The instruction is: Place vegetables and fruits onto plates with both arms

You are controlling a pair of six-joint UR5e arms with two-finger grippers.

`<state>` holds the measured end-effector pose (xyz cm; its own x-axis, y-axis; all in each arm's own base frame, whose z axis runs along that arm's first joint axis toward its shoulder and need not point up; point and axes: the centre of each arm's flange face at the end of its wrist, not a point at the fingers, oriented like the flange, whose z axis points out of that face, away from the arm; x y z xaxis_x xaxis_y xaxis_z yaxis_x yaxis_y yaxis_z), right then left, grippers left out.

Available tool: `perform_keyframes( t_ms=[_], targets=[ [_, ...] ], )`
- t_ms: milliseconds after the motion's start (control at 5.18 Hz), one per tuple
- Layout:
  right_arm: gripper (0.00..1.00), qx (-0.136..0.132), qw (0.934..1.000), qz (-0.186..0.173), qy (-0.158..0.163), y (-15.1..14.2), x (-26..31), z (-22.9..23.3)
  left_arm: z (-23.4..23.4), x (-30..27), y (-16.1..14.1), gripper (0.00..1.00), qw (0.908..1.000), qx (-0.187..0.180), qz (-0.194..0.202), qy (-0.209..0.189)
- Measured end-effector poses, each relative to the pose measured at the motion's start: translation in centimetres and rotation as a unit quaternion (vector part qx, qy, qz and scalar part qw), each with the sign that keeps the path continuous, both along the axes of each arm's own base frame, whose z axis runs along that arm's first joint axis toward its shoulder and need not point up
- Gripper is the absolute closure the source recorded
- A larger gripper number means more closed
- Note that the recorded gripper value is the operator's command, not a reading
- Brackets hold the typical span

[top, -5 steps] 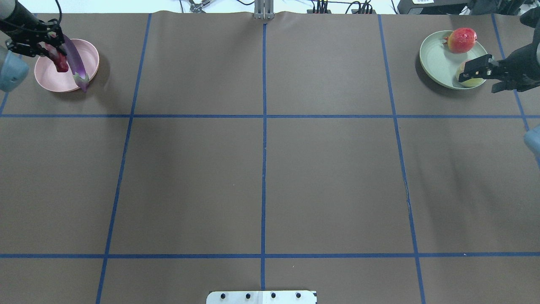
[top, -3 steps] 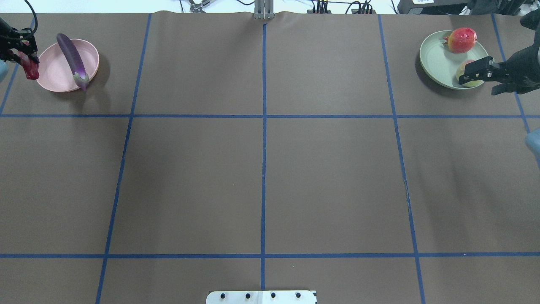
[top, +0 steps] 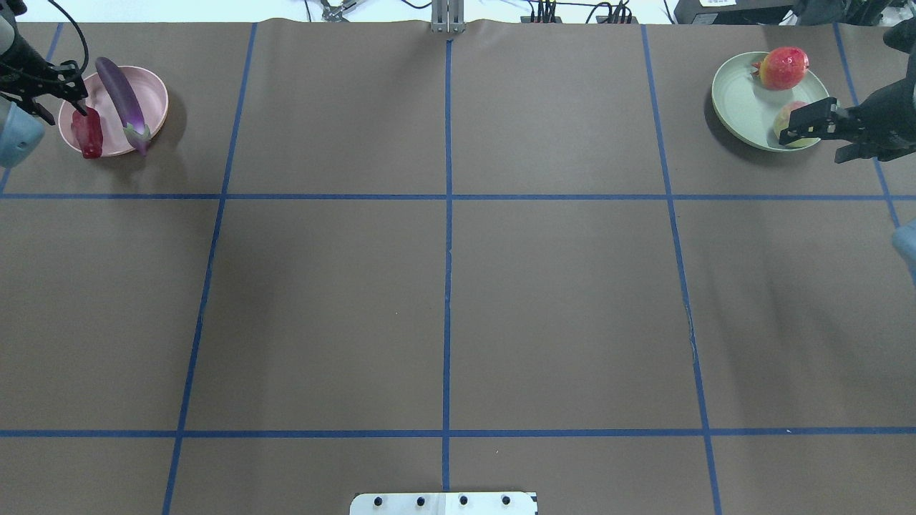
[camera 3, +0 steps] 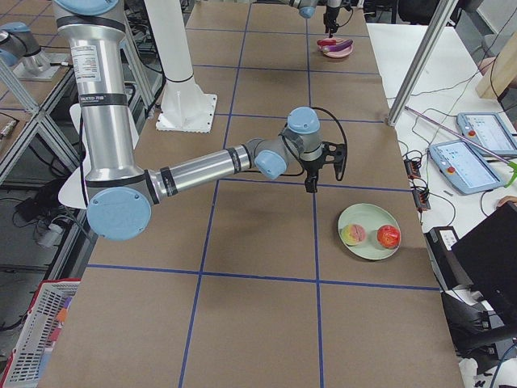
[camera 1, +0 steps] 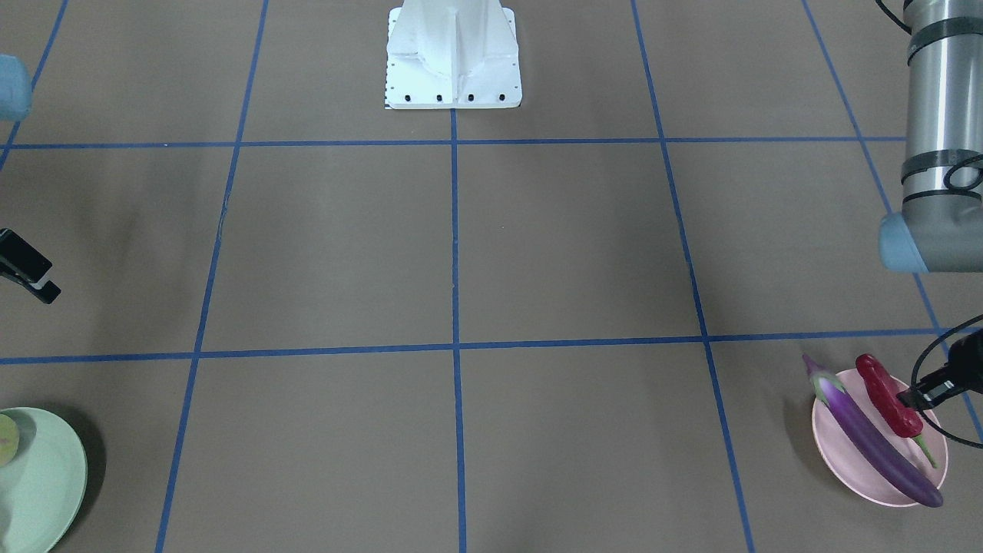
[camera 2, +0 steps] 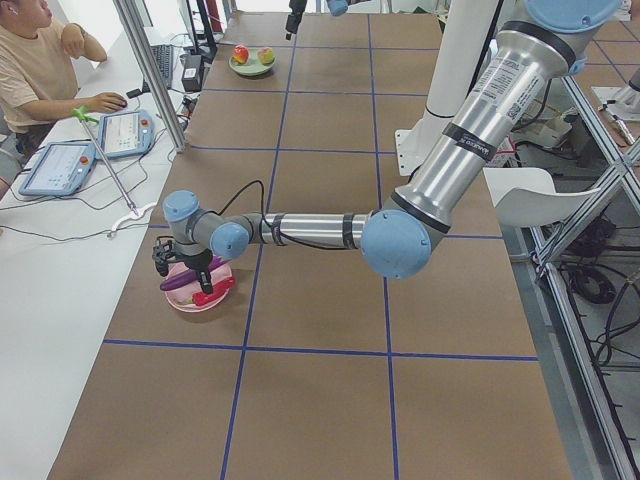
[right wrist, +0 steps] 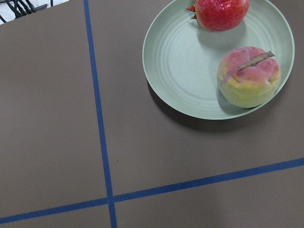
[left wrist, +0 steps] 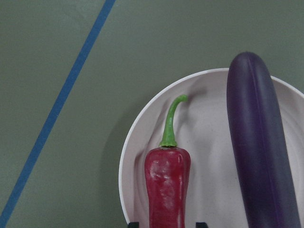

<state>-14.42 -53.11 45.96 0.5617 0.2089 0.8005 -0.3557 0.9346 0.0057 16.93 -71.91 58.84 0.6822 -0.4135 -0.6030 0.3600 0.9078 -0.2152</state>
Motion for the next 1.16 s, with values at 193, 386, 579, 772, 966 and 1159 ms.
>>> perform_keyframes(
  t_ms=[193, 386, 579, 772, 966, 1159],
  targets=[
    [0.00, 0.000, 1.0000, 0.000, 0.000, 0.0, 0.1, 0.0, -1.0, -0.5, -0.2, 0.00, 0.9999, 0.011, -0.002, 0.005],
    [0.00, -0.002, 1.0000, 0.000, -0.008, 0.0, 1.2, -0.3, -3.5, -1.8, 0.5, 0.00, 0.9992, 0.027, -0.003, 0.029],
    [0.00, -0.001, 0.9996, -0.007, -0.027, 0.1, 4.2, -0.4, -6.3, -3.2, 3.8, 0.00, 0.9968, 0.051, 0.003, 0.061],
    [0.00, 0.016, 0.9987, -0.029, -0.040, 0.9, 7.8, 0.7, -9.1, -4.6, 8.8, 0.00, 0.9923, 0.085, 0.013, 0.089],
    [0.00, 0.036, 0.9974, -0.054, -0.031, 1.9, 10.7, 2.8, -10.4, -5.8, 13.6, 0.00, 0.9863, 0.125, 0.040, 0.100],
    [0.00, 0.051, 0.9958, -0.076, -0.002, 2.3, 13.5, 4.9, -9.3, -7.4, 17.8, 0.00, 0.9770, 0.170, 0.093, 0.090]
  ],
)
